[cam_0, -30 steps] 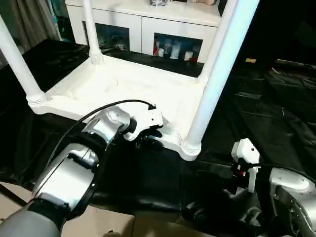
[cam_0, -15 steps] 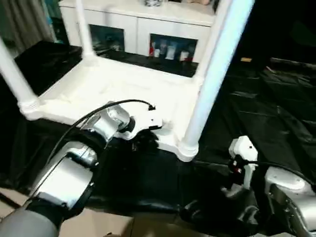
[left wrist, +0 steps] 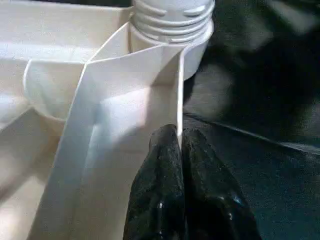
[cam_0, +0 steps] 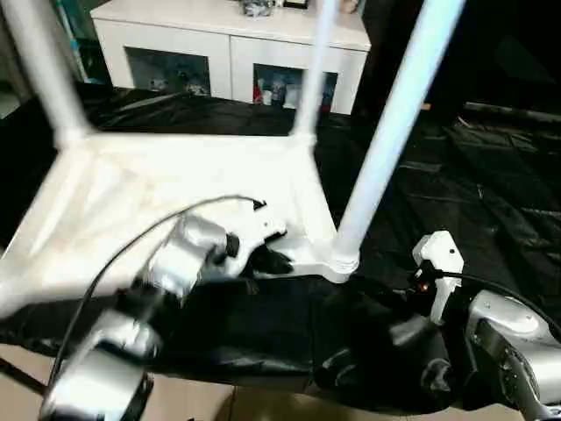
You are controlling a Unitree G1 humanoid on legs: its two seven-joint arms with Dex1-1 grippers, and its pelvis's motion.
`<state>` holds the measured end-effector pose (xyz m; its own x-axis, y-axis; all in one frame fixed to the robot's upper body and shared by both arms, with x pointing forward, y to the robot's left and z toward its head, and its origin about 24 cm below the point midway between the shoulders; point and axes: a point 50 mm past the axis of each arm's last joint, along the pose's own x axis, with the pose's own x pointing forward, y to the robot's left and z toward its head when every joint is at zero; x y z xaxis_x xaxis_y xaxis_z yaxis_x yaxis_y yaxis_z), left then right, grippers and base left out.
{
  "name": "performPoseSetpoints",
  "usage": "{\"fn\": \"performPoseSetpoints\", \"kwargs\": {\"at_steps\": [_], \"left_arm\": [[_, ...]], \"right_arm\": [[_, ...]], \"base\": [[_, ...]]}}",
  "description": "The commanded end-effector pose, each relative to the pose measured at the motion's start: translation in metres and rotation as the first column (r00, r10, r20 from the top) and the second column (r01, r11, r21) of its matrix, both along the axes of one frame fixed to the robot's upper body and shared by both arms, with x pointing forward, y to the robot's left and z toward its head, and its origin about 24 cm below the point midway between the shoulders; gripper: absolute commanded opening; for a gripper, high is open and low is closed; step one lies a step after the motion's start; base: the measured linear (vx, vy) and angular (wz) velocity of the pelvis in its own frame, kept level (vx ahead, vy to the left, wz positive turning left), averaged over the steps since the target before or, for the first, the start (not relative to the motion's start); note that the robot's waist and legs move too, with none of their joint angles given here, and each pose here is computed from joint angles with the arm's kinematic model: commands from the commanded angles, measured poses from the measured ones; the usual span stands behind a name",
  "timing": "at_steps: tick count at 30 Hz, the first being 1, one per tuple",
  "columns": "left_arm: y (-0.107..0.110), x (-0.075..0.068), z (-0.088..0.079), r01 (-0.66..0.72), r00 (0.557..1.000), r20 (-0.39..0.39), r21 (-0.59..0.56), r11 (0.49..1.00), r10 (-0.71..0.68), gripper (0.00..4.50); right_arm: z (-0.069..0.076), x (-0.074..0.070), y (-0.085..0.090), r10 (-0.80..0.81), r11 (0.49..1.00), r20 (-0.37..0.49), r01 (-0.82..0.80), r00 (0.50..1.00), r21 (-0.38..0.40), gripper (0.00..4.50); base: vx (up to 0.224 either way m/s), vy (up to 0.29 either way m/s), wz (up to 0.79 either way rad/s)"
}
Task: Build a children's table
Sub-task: Rotate table base, then rotate leg to tighten
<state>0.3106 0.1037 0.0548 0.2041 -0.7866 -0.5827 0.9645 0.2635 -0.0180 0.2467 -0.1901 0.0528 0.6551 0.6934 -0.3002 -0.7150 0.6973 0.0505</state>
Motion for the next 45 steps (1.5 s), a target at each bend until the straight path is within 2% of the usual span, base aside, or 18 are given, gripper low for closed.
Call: {"fn": "performPoseSetpoints", "kwargs": {"at_steps": [1,4,6,10,12,14,17,21,25,30,34,36,40,45], "left_arm": [[-0.002,-0.01,-0.004,0.057,0.998,0.014,0.011,0.998,-0.057,0.01],[0.0,-0.014,-0.008,0.109,0.993,0.03,0.068,0.992,-0.111,0.01],[0.001,-0.013,-0.008,0.101,0.994,0.025,0.085,0.991,-0.104,0.44],[0.003,-0.011,-0.009,0.08,0.995,0.048,0.114,0.99,-0.086,0.74],[0.002,-0.011,-0.009,0.067,0.995,0.061,0.114,0.991,-0.075,0.74],[0.001,-0.011,-0.009,0.063,0.997,0.033,0.094,0.994,-0.067,0.74],[0.001,-0.008,-0.009,0.052,0.999,0.0,0.074,0.996,-0.052,0.42],[0.002,-0.009,-0.01,0.065,0.998,-0.031,0.082,0.995,-0.063,0.22],[0.006,-0.012,-0.017,0.091,0.993,-0.09,0.137,0.986,-0.079,0.01],[0.004,-0.014,-0.016,0.104,0.991,-0.098,0.125,0.987,-0.092,0.01],[0.001,-0.013,-0.013,0.111,0.992,-0.072,0.096,0.989,-0.104,0.01],[0.0,-0.012,-0.012,0.112,0.992,-0.069,0.09,0.99,-0.106,0.0],[0.0,-0.012,-0.01,0.112,0.992,-0.066,0.091,0.989,-0.106,0.0],[0.001,-0.012,-0.01,0.116,0.992,-0.065,0.092,0.989,-0.11,0.0]], "right_arm": [[-0.003,0.003,0.0,-0.001,0.999,-0.01,0.0,1.0,-0.033,3.8],[-0.003,0.004,0.001,0.007,0.999,-0.007,-0.008,1.0,-0.044,3.8],[-0.003,0.004,0.001,0.011,0.999,-0.007,-0.011,1.0,-0.045,3.8],[-0.002,0.004,0.002,0.018,0.999,-0.006,-0.018,1.0,-0.05,3.8],[-0.002,0.004,0.002,0.019,0.999,-0.003,-0.019,1.0,-0.049,3.8],[-0.002,0.005,0.004,0.02,0.999,0.005,-0.02,1.0,-0.041,3.8],[-0.001,0.007,0.006,0.036,0.999,0.022,-0.035,0.999,-0.039,3.8],[-0.001,0.009,0.007,0.044,0.998,0.042,-0.042,0.998,-0.048,3.8],[-0.005,0.023,0.01,0.042,0.993,0.067,-0.034,0.997,-0.109,3.8],[-0.006,0.028,0.013,0.059,0.991,0.065,-0.051,0.996,-0.121,3.8],[-0.009,0.029,0.018,0.113,0.989,0.041,-0.109,0.993,-0.096,3.8],[-0.01,0.029,0.02,0.126,0.988,0.035,-0.122,0.991,-0.093,3.5],[-0.016,0.028,0.021,0.151,0.984,0.016,-0.149,0.988,-0.099,3.28],[-0.021,0.031,0.02,0.129,0.989,0.004,-0.128,0.992,-0.067,3.28]], "base": [[0.0,0.0,0.0],[0.0,0.0,0.0],[0.0,0.0,0.0],[0.0,0.0,0.0],[0.0,0.0,0.0],[0.0,0.0,0.0],[0.0,0.0,0.0],[0.0,0.0,0.0],[0.0,0.0,0.0],[0.0,0.0,0.0],[0.0,0.0,0.0],[0.0,0.0,0.0],[0.0,0.0,0.0],[0.0,0.0,0.0]]}}
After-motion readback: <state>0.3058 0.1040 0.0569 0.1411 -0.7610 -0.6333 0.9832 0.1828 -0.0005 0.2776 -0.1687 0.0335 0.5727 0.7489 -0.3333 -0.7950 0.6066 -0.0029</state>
